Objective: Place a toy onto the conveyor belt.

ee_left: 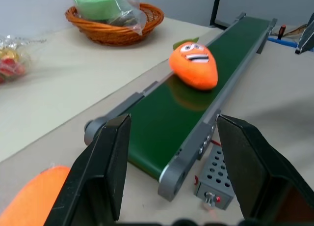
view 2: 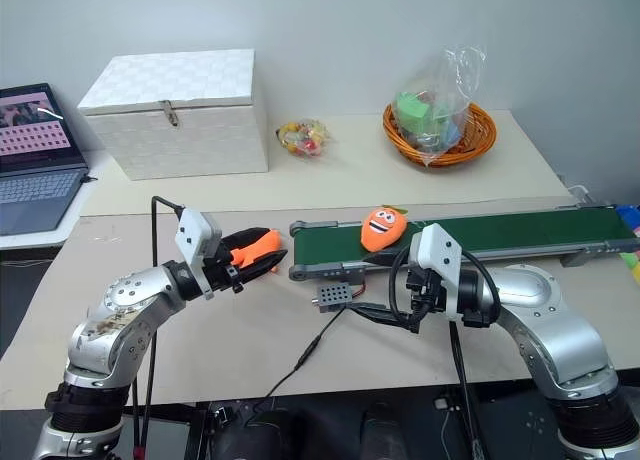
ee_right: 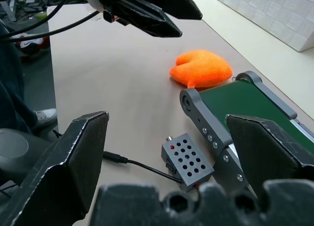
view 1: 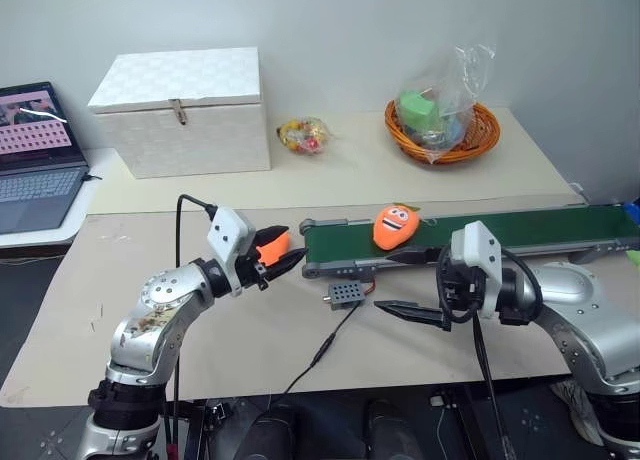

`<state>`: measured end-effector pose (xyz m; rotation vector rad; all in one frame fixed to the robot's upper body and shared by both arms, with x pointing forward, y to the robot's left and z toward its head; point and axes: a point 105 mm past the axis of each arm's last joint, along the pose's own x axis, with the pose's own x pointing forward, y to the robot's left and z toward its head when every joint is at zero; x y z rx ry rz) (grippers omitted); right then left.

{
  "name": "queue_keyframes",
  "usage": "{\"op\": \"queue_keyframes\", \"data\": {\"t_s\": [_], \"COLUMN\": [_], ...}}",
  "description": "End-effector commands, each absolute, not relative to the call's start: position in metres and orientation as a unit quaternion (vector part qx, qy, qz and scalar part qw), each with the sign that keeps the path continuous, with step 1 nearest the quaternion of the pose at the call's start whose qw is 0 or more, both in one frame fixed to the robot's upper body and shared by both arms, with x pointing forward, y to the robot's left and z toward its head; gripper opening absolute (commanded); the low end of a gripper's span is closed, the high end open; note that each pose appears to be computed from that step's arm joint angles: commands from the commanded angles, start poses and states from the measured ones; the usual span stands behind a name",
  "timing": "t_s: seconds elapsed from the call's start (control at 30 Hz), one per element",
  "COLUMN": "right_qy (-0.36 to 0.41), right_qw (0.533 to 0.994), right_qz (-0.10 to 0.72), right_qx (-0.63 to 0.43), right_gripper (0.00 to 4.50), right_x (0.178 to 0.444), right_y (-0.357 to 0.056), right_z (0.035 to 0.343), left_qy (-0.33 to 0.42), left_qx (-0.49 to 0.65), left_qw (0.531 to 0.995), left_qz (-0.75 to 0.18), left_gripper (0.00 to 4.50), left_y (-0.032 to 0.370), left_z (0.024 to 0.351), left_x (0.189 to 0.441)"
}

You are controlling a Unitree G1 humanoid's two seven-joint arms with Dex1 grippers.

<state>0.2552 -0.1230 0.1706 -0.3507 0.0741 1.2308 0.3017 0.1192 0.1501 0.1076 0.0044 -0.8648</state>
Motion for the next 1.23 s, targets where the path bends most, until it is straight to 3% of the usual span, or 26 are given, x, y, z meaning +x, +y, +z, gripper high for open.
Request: {"op": "queue_keyframes", "data": {"t_s": [0.03, 1.23], "right_qy": [0.023, 0.02], "right_qw": [0.801, 0.799], "right_qz": [0.573, 0.576], "right_qx": [-0.171, -0.172], "right_gripper": [4.5, 4.5], "right_x": [0.2543, 0.2567], "right_y": [-0.1245, -0.123], "right_z": [0.1775, 0.1768], "left_qy": [-0.018, -0.039], "left_qx": [0.06, 0.058], "left_qw": [0.91, 0.907], "left_qz": [-0.41, -0.414], "left_gripper": [2.94, 2.94], "left_y": [0.1219, 0.1185], "left_z": [0.1576, 0.1649], "left_x": [0.3012, 0.3042]}}
